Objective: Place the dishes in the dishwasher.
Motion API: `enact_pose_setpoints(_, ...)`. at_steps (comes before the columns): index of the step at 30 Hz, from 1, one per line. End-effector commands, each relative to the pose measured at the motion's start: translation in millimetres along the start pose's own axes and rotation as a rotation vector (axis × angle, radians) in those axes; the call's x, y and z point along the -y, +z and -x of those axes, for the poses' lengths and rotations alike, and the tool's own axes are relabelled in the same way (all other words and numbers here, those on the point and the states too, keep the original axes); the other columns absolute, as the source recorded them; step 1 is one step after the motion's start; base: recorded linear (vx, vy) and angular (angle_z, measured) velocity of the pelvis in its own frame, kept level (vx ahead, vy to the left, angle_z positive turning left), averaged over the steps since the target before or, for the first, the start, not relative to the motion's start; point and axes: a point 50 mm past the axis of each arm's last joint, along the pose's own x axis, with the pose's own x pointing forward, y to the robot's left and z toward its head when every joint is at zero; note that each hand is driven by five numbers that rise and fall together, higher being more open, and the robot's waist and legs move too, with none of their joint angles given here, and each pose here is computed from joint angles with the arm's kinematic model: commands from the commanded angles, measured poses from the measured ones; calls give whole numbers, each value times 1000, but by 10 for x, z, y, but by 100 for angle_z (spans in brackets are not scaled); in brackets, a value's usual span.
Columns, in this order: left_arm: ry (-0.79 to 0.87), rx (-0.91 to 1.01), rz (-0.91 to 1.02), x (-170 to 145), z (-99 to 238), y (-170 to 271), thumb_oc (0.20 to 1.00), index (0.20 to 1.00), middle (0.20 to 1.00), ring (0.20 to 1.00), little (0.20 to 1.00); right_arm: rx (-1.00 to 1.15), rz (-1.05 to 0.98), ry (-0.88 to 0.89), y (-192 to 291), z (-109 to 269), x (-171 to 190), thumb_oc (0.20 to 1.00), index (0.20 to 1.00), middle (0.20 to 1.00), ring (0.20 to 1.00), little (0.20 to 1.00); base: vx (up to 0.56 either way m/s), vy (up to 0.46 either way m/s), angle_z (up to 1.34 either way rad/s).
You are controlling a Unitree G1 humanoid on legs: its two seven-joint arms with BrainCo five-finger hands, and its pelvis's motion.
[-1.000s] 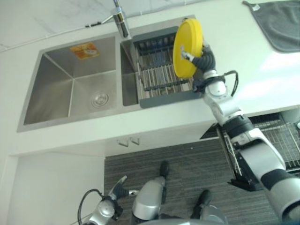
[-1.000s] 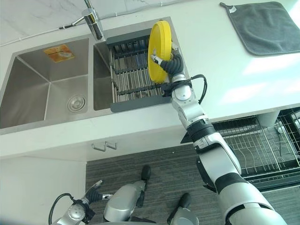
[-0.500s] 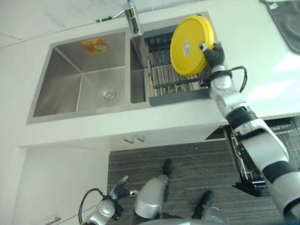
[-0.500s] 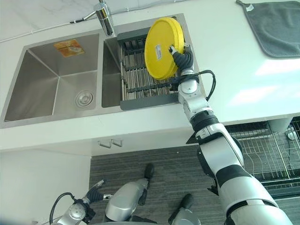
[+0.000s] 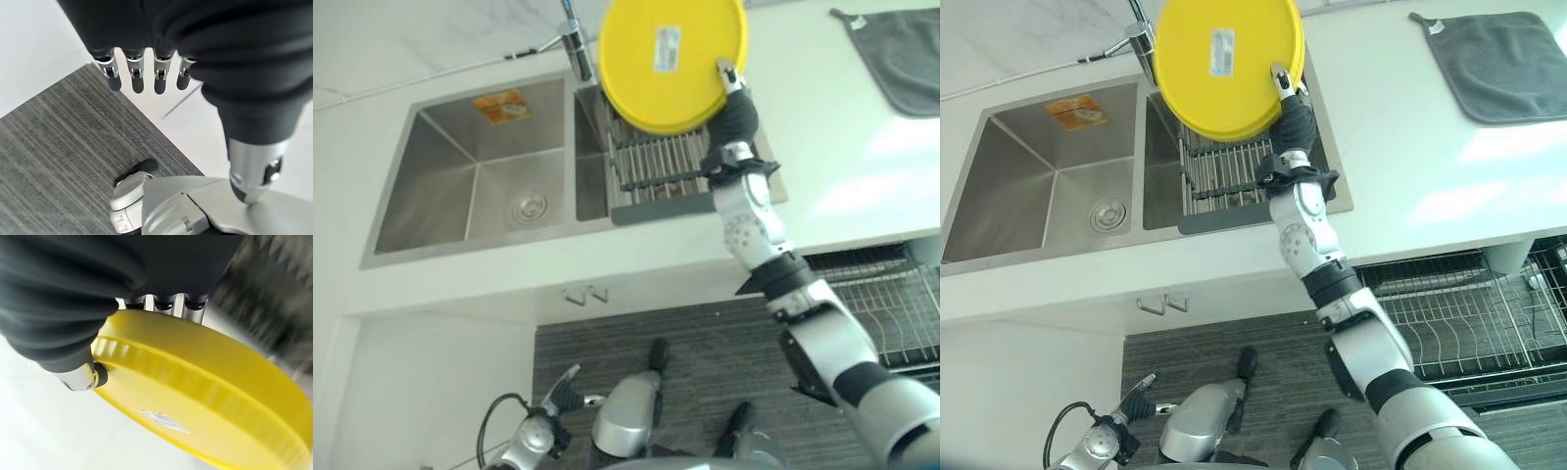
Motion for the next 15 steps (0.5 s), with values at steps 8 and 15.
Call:
enact_pose_setpoints(8, -60, -69, -158, 67, 27, -145, 1000, 1000, 1000, 1000, 1000, 152, -436, -20, 328, 43, -2, 200, 200, 200, 200, 200, -69, -179, -38)
enact_pose_setpoints(15, -22, -45, -187, 54, -40, -32, 1000, 1000, 1000, 1000, 1000, 149, -389, -62, 477, 406, 247, 200, 200, 200, 200, 200, -10, -148, -62)
